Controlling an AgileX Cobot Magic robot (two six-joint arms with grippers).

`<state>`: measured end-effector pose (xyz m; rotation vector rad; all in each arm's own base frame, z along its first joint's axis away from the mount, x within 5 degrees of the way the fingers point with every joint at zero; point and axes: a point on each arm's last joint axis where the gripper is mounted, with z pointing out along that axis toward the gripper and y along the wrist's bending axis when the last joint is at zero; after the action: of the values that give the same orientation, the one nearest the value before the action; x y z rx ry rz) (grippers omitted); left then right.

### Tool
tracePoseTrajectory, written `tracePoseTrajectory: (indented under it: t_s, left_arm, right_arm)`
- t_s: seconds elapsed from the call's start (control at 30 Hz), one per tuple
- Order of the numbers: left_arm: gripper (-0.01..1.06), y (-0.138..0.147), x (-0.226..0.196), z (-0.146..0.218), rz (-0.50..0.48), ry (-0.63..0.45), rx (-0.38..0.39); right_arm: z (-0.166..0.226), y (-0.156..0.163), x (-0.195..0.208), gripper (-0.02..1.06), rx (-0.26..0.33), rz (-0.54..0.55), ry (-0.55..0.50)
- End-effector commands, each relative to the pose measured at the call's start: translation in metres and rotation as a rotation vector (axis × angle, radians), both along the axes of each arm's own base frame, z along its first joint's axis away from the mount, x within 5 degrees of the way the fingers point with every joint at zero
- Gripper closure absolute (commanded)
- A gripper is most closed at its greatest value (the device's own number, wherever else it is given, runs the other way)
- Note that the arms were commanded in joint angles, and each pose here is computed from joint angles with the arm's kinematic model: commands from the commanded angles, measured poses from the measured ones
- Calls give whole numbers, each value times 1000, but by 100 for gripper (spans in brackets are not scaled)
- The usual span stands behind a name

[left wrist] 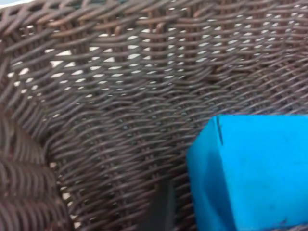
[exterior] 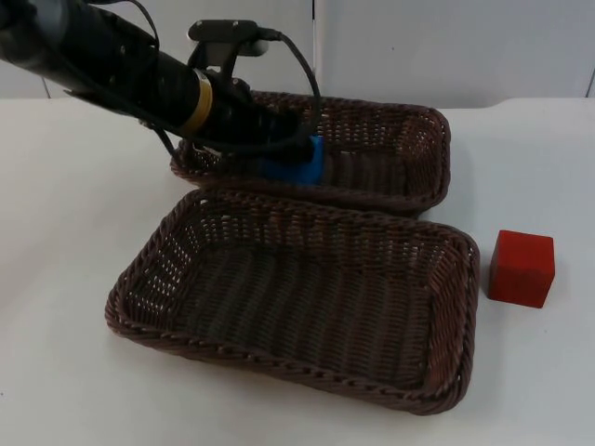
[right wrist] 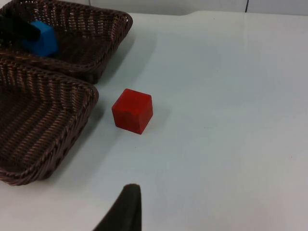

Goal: Pick up one cube with the left hand and place it into the upper basket. Pick up one cube with the right hand and place it into the lower basket.

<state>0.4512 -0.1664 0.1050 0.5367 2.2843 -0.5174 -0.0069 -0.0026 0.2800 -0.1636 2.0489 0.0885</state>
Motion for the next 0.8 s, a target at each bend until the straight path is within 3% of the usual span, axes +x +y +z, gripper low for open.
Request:
tracePoseTrajectory:
  t_s: [0.0,0.13,0.27,0.3,0.6,0.77]
  left_arm:
    - [19,-1,1,16,-11,-30,-19]
    - [17,-1,0,40,-18,-74,-38]
    - [17,-3,-8,94,-64,-165,-97]
    - [17,-3,-8,94,-64,-165,-97]
    - [17,0,-53,219,-171,-395,-209]
    - [17,9,-82,273,-144,-470,-291]
  right_arm:
    - [0,0,0,-1,-1,1,-8]
    - [0,0,0,-1,-1,1,-8]
    - [0,0,0,-1,-1,1,-8]
    - [0,0,0,-1,-1,1,-8]
    - [0,0,0,-1,-1,1,-8]
    - [0,0,0,-1,-1,1,-8]
